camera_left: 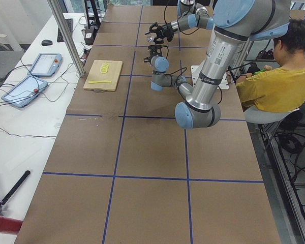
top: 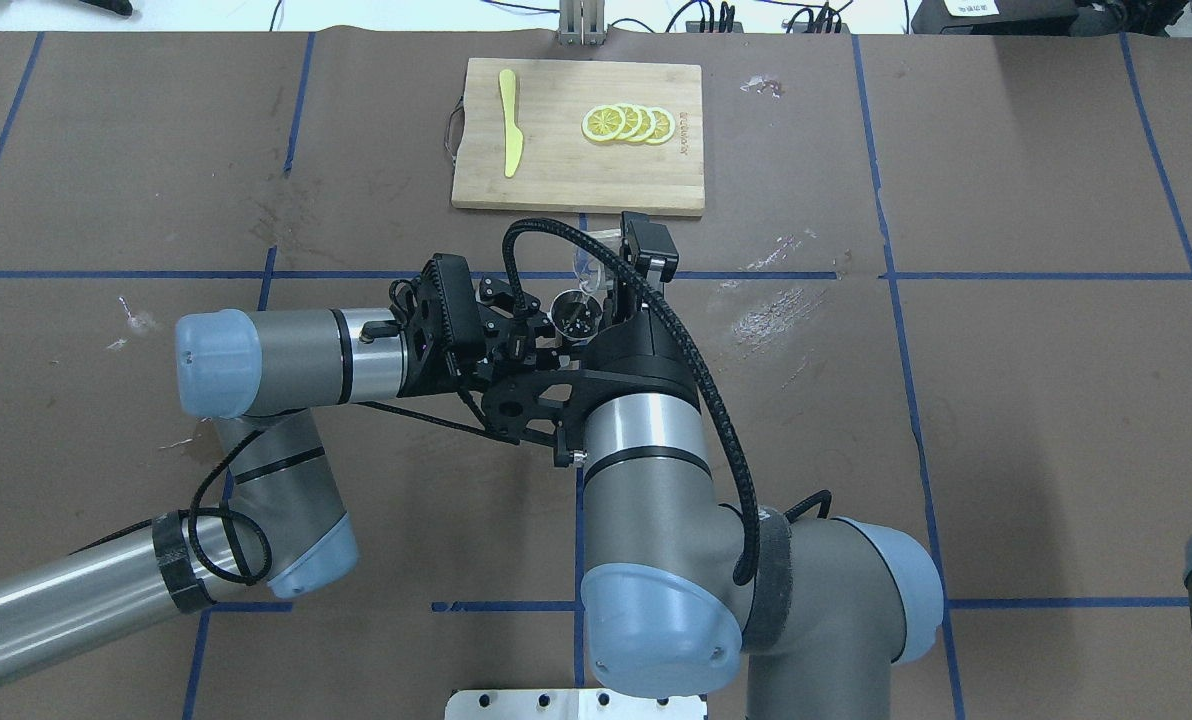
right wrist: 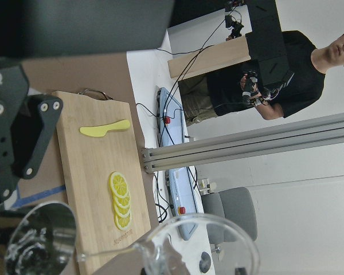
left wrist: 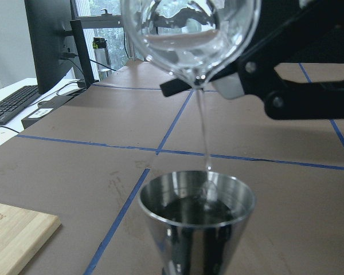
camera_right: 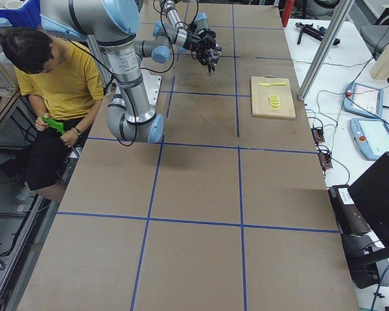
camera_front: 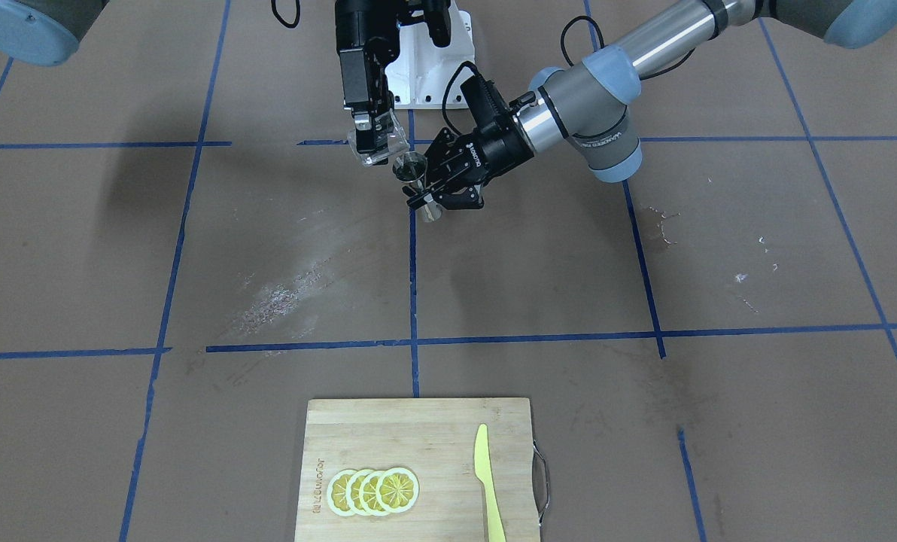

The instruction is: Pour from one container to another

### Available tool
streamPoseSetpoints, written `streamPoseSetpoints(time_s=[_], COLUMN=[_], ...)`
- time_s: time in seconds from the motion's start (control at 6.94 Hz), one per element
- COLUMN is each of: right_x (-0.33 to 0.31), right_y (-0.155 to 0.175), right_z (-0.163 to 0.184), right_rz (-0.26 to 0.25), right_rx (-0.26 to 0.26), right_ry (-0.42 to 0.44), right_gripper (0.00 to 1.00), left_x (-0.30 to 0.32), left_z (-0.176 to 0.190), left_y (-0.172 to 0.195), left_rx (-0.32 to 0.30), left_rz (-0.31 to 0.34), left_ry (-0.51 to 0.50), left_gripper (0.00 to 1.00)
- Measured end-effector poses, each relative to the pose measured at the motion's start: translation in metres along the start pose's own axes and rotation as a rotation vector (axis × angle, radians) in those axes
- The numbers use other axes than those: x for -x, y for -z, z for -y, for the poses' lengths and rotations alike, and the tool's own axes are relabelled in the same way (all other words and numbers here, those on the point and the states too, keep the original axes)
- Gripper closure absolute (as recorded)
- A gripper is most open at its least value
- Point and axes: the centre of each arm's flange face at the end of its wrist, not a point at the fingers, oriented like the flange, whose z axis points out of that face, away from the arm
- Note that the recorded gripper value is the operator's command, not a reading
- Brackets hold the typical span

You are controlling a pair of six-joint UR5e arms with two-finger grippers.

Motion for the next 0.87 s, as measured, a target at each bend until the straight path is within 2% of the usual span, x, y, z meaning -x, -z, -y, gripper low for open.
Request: streamPoseSetpoints(time_s=[0.29,0.87], right_x=[-0.011,-0.032], right_y=[0.000,-0.009], right_z=[0.004,-0.004], right_rz=[0.002,0.062], right_rx=[-0.014,-0.059], right_ry=[-0.094,-0.319], right_gripper=[1.00,1.00], left_x=[0.000,0.000], left_z=[0.000,0.000], left_y=[0.001,0.002], left_rx=[-0.002,-0.007], left_rz=[0.000,0.000], left_ry=[0.000,0.002], left_gripper=[1.00,1.00])
